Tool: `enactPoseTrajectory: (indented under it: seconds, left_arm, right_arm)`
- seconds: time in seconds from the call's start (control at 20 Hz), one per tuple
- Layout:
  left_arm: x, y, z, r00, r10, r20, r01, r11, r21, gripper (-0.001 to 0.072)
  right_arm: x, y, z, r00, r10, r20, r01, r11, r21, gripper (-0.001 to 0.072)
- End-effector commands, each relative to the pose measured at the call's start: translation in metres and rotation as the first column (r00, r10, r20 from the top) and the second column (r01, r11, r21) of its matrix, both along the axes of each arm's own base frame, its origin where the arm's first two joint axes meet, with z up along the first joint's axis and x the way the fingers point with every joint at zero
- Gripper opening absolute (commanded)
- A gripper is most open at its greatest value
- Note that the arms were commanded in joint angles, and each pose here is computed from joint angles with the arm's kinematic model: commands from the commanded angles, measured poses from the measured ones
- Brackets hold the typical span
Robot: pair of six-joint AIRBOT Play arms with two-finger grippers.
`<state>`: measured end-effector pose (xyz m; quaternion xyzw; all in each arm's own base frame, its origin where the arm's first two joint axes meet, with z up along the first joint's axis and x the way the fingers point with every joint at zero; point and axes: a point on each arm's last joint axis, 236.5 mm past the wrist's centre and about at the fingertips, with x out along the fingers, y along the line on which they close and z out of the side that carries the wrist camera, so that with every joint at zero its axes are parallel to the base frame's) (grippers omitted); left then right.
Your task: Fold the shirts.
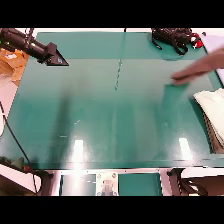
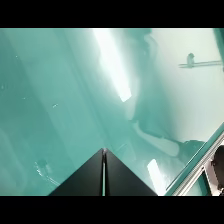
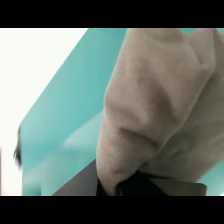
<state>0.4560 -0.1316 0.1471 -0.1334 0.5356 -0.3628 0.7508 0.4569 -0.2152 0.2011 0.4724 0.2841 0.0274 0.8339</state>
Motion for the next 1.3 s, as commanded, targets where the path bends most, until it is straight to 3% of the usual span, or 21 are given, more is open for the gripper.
enactPoseTrajectory:
  seconds: [0.0, 0.15, 0.25, 0.35, 0.45, 0.65, 0.85, 0.9, 0.95, 1.0, 1.1, 1.2, 1.25]
  left_arm:
    - [0.000, 0.000, 0.000, 1.000, -0.001, -0.001, 0.001, 1.000, 0.000, 0.0027]
    - [0.000, 0.000, 0.000, 1.000, 0.000, -0.002, 0.000, 1.000, -0.001, 0.0027]
    - [-0.002, 0.000, 0.000, 1.000, -0.002, -0.009, 0.002, 1.000, -0.001, 0.0027]
    - [-0.006, 0.000, -0.001, 1.000, -0.015, -0.023, 0.015, 1.000, 0.002, 0.0027]
    - [-0.008, 0.000, -0.001, 0.999, -0.019, -0.028, 0.019, 1.000, 0.003, 0.0027]
    - [-0.008, -0.001, -0.001, 0.999, -0.019, -0.027, 0.019, 1.000, 0.002, 0.0027]
    - [-0.008, -0.001, -0.001, 0.999, -0.020, -0.027, 0.020, 1.000, 0.002, 0.0027]
    - [-0.008, -0.001, -0.001, 0.999, -0.019, -0.027, 0.019, 1.000, 0.002, 0.0027]
    - [-0.008, -0.001, -0.001, 0.999, -0.020, -0.027, 0.020, 1.000, 0.002, 0.0027]
    - [-0.008, -0.001, -0.001, 0.999, -0.020, -0.027, 0.020, 1.000, 0.001, 0.0027]
    - [-0.007, -0.003, 0.001, 1.000, -0.020, -0.022, 0.020, 1.000, -0.011, 0.0027]
    - [-0.004, -0.004, 0.003, 1.000, -0.010, -0.016, 0.009, 1.000, -0.019, 0.0026]
    - [-0.003, -0.004, 0.004, 1.000, 0.005, -0.022, -0.006, 1.000, -0.025, 0.0026]
  right_arm:
    - [-0.073, -0.094, 0.002, 0.978, -0.206, -0.025, 0.206, 0.978, 0.016, 0.0018]
    - [-0.119, -0.117, -0.011, 0.964, -0.246, -0.099, 0.250, 0.968, 0.035, 0.0018]
    - [-0.152, -0.116, -0.039, 0.931, -0.253, -0.264, 0.277, 0.959, 0.055, 0.0018]
    - [-0.195, -0.111, -0.071, 0.827, -0.272, -0.491, 0.335, 0.941, 0.043, 0.0018]
    - [-0.241, -0.115, -0.089, 0.675, -0.332, -0.659, 0.394, 0.917, -0.058, 0.0018]
    - [-0.294, -0.119, -0.102, 0.468, -0.414, -0.781, 0.462, 0.868, -0.183, 0.0019]
    - [-0.322, -0.099, -0.141, 0.355, -0.328, -0.876, 0.457, 0.878, -0.144, 0.0026]
    - [-0.324, -0.092, -0.153, 0.343, -0.293, -0.892, 0.456, 0.883, -0.115, 0.0201]
    - [-0.326, -0.085, -0.163, 0.333, -0.262, -0.906, 0.455, 0.886, -0.090, 0.0506]
    - [-0.327, -0.079, -0.172, 0.326, -0.235, -0.916, 0.455, 0.888, -0.066, 0.0610]
    - [-0.313, -0.075, -0.175, 0.371, -0.207, -0.905, 0.449, 0.893, -0.021, 0.0610]
    - [-0.274, -0.075, -0.165, 0.490, -0.216, -0.844, 0.428, 0.903, 0.018, 0.0596]
    - [-0.249, -0.074, -0.156, 0.560, -0.218, -0.799, 0.402, 0.915, 0.032, 0.0384]
